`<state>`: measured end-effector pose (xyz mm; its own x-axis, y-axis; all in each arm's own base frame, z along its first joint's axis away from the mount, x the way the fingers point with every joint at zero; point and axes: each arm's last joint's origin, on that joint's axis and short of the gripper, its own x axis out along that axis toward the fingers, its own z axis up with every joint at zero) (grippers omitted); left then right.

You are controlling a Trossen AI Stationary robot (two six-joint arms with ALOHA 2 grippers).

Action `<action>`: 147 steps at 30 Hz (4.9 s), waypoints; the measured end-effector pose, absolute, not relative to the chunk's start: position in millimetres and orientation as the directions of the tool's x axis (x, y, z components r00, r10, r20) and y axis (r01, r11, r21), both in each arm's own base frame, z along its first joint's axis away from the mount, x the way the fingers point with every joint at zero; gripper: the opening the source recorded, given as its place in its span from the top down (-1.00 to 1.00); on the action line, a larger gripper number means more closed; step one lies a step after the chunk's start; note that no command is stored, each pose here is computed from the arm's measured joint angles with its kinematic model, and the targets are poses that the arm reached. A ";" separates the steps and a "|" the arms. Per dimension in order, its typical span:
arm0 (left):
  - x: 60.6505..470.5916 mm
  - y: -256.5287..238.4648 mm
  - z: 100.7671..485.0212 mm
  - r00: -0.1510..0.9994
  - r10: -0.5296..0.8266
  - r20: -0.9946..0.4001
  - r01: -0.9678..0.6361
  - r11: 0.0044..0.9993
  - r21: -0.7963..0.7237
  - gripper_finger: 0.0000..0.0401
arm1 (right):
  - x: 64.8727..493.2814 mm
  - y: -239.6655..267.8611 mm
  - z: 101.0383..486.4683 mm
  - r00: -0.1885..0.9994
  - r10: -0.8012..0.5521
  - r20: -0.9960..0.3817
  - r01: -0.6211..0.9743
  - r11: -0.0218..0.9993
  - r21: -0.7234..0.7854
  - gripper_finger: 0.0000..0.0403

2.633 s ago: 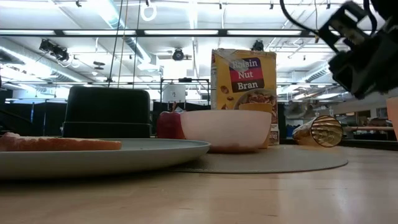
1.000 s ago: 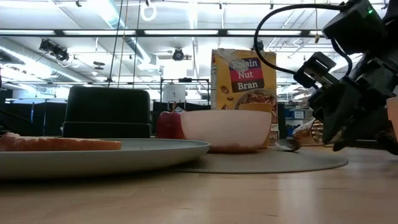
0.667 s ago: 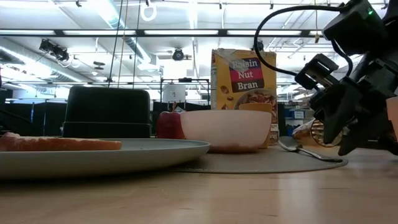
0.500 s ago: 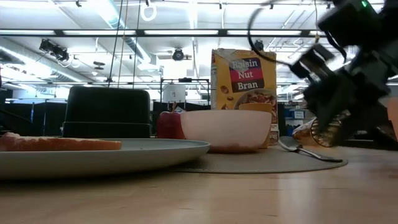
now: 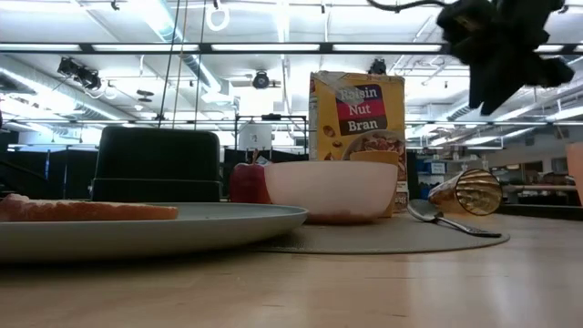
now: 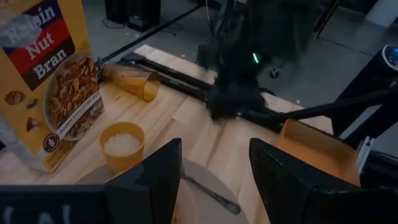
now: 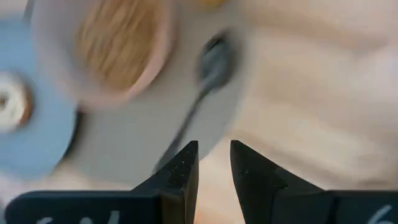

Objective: Arrange a breakfast setting
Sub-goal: Adjust the brown glass on the table, then return to Home Position

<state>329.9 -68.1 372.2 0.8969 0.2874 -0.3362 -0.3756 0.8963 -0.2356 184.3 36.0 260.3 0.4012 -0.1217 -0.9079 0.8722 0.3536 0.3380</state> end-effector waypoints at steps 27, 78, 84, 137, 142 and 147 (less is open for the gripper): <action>321.3 -90.7 375.8 0.917 0.237 -0.322 -0.327 0.908 -0.264 0.02 | 107.2 -60.9 156.0 0.198 -0.821 -0.535 0.477 -0.396 0.784 0.16; 321.6 -93.9 380.4 0.923 0.270 -0.274 -0.341 0.905 -0.256 0.02 | 120.2 -101.9 301.9 -0.097 -0.253 -0.963 0.373 0.887 -0.271 0.93; 321.5 -95.3 381.2 0.927 0.266 -0.266 -0.336 0.903 -0.268 0.02 | 139.6 -121.6 283.2 -0.226 -0.254 -0.940 0.082 0.957 -0.278 0.93; 323.9 -86.3 382.6 0.913 0.324 -0.248 -0.380 0.896 -0.229 0.02 | 76.3 -57.5 343.2 0.803 -0.318 -0.505 0.474 0.854 0.215 0.68; 327.2 -81.4 389.4 0.923 0.336 -0.186 -0.370 0.907 -0.200 0.02 | 88.7 -43.5 308.4 0.903 -0.190 -0.386 0.337 0.871 0.358 0.94; 331.3 -66.8 393.7 0.915 0.377 -0.147 -0.399 0.901 -0.172 0.02 | 116.7 -32.3 283.6 0.962 -0.114 -0.249 0.221 0.860 0.460 0.95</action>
